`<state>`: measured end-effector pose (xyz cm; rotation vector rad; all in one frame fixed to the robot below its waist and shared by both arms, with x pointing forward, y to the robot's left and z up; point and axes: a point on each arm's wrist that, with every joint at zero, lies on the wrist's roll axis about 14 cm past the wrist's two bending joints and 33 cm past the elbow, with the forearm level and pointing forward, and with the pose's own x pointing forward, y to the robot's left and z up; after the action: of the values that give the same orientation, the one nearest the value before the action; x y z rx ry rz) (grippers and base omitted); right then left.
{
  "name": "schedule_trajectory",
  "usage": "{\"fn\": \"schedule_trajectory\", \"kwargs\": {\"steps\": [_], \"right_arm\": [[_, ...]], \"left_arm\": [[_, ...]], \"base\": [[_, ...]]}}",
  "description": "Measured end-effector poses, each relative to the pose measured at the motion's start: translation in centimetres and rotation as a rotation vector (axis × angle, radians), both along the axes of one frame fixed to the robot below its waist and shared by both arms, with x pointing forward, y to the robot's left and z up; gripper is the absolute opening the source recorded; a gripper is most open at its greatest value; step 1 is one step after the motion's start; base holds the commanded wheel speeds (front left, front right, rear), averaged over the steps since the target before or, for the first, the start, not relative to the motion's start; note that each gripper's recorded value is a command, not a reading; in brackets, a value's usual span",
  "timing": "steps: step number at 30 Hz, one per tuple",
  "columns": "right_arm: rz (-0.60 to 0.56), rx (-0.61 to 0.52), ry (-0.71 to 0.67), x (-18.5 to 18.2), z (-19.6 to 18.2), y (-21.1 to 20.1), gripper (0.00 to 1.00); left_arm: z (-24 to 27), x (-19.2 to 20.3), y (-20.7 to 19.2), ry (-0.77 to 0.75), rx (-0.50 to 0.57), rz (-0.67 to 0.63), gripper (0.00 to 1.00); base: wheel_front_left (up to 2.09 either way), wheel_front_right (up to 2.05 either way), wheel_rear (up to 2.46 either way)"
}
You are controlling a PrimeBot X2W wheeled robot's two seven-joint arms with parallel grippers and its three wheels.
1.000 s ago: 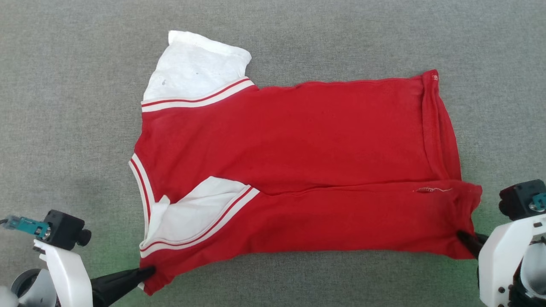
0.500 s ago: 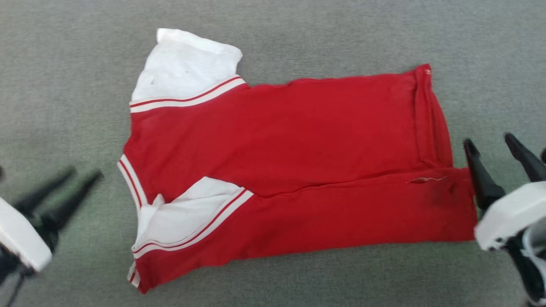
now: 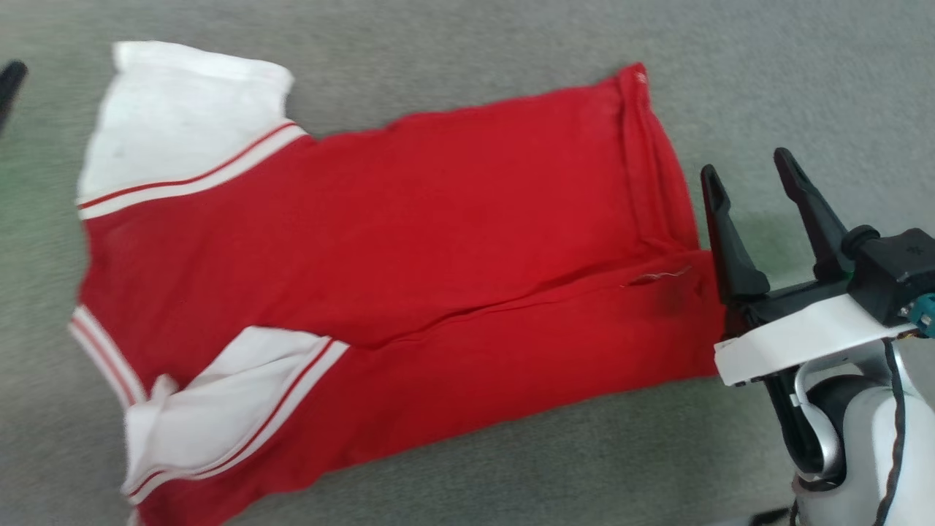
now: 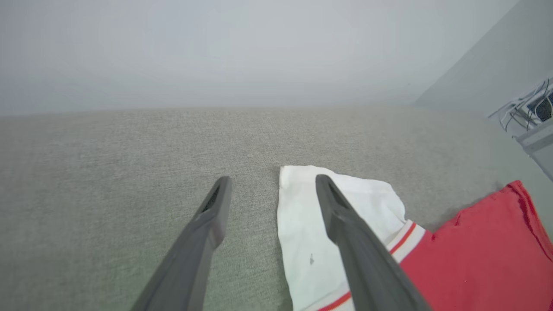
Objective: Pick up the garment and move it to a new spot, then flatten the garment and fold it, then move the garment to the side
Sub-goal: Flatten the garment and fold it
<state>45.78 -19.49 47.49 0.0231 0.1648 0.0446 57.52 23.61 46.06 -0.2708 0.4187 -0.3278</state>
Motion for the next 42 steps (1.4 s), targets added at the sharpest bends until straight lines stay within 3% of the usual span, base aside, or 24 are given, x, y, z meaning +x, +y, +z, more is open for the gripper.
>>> {"fn": "schedule_trajectory", "kwargs": {"steps": [5, 9, 17, 18, 19, 21, 22, 25, 33, 42], "right_arm": [[-0.043, 0.034, 0.018, -0.9, -1.3, -1.3, 1.00], [-0.079, 0.044, 0.057, -1.9, -2.8, -2.4, 1.00], [-0.115, 0.057, 0.113, -2.7, -5.2, -3.3, 1.00], [-0.107, 0.059, 0.115, -2.5, -5.2, -3.0, 1.00], [-0.094, 0.059, 0.123, -2.3, -5.4, -2.7, 1.00], [-0.068, 0.048, 0.140, -1.7, -5.6, -2.0, 1.00], [-0.058, 0.037, 0.150, -1.3, -5.7, -1.8, 1.00], [-0.020, 0.019, 0.182, 0.2, -5.8, -1.0, 1.00], [0.127, -0.067, 0.429, 4.4, -8.3, 2.4, 1.00], [0.189, -0.113, 0.652, 7.8, -8.9, 3.5, 1.00]], "left_arm": [[-4.5, 3.2, -1.3, 0.204, 0.151, -0.094, 1.00], [-7.7, 3.7, -2.7, 0.376, 0.193, -0.162, 1.00], [-9.1, 3.6, -5.7, 0.541, 0.191, -0.290, 1.00], [-9.2, 3.4, -5.9, 0.552, 0.193, -0.304, 0.89], [-9.2, 3.2, -6.2, 0.561, 0.198, -0.320, 0.48], [-9.2, 2.8, -6.5, 0.576, 0.210, -0.347, 0.05], [-9.2, 2.8, -6.5, 0.580, 0.222, -0.358, 0.00], [-9.5, 2.5, -6.8, 0.587, 0.227, -0.379, 0.00], [-9.5, 2.1, -7.3, 0.566, 0.231, -0.402, 0.00], [-9.4, 1.0, -7.4, 0.546, 0.226, -0.421, 0.00]], "base": [[0.00, 0.00, 0.00], [0.00, 0.00, 0.00], [0.00, 0.00, 0.00], [0.00, 0.00, 0.00], [0.00, 0.00, 0.00], [0.00, 0.00, 0.00], [0.00, 0.00, 0.00], [0.00, 0.00, 0.00], [0.00, 0.00, 0.00], [0.00, 0.00, 0.00]]}}
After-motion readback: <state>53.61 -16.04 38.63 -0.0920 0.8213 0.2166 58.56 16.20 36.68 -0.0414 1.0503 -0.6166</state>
